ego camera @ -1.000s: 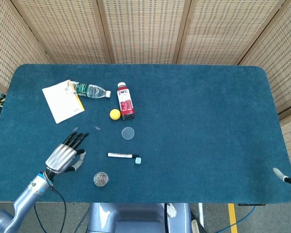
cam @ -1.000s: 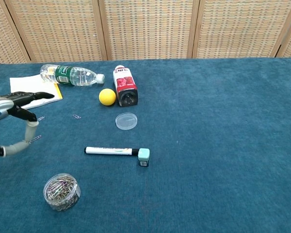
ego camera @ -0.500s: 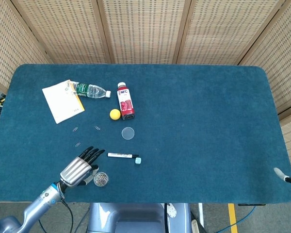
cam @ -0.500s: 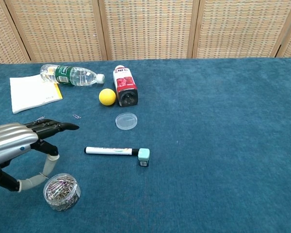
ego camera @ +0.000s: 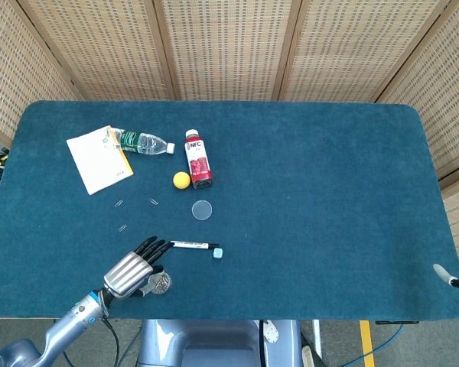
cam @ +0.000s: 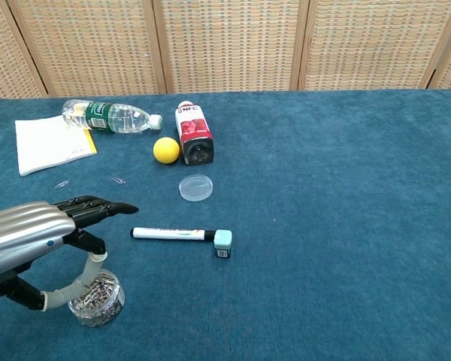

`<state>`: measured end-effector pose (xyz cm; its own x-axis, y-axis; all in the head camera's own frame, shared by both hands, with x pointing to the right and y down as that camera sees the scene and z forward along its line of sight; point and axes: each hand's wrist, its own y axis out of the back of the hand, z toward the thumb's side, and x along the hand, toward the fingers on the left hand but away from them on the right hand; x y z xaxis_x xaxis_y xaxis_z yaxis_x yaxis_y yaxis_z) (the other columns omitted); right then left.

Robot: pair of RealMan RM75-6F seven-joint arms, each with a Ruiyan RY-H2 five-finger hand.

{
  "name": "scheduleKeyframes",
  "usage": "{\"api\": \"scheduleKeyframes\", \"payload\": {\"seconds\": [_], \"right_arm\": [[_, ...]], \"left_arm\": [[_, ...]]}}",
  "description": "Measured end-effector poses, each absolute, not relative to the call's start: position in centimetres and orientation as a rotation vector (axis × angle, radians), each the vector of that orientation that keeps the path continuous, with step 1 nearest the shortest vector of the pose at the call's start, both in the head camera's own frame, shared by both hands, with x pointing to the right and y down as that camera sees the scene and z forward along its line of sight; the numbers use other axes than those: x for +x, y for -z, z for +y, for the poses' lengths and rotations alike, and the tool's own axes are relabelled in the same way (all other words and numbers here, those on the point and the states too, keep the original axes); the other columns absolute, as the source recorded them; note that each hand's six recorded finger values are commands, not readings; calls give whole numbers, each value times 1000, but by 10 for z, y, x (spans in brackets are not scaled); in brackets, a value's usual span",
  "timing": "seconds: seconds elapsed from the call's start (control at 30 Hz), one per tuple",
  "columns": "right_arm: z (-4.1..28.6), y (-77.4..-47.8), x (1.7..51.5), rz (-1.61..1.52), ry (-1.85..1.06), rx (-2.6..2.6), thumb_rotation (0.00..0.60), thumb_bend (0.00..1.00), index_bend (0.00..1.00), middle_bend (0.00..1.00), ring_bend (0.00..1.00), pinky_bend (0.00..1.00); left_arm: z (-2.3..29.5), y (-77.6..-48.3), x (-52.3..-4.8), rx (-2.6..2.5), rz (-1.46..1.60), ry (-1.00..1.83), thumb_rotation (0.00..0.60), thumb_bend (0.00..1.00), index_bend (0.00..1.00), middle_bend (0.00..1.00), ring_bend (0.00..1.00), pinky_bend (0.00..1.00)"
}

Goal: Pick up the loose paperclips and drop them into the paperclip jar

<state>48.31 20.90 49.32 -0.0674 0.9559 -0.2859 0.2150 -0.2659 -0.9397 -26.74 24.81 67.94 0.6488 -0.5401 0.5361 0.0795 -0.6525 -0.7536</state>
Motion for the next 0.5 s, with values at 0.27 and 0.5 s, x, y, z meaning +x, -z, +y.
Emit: {"api": "scheduleKeyframes", "payload": {"seconds": [0.27, 0.5], "right_arm": [[209, -494, 483, -1287, -1390, -1529, 600, 0, 37, 0, 0, 0], [210, -493, 482, -1287, -1386, -1530, 600, 0, 37, 0, 0, 0]], "left_arm": [[245, -674, -267, -2107, 385, 972, 600, 314, 281, 0, 0, 0], [219, -658, -286, -2062, 505, 971, 600, 434, 332, 0, 0, 0]]}}
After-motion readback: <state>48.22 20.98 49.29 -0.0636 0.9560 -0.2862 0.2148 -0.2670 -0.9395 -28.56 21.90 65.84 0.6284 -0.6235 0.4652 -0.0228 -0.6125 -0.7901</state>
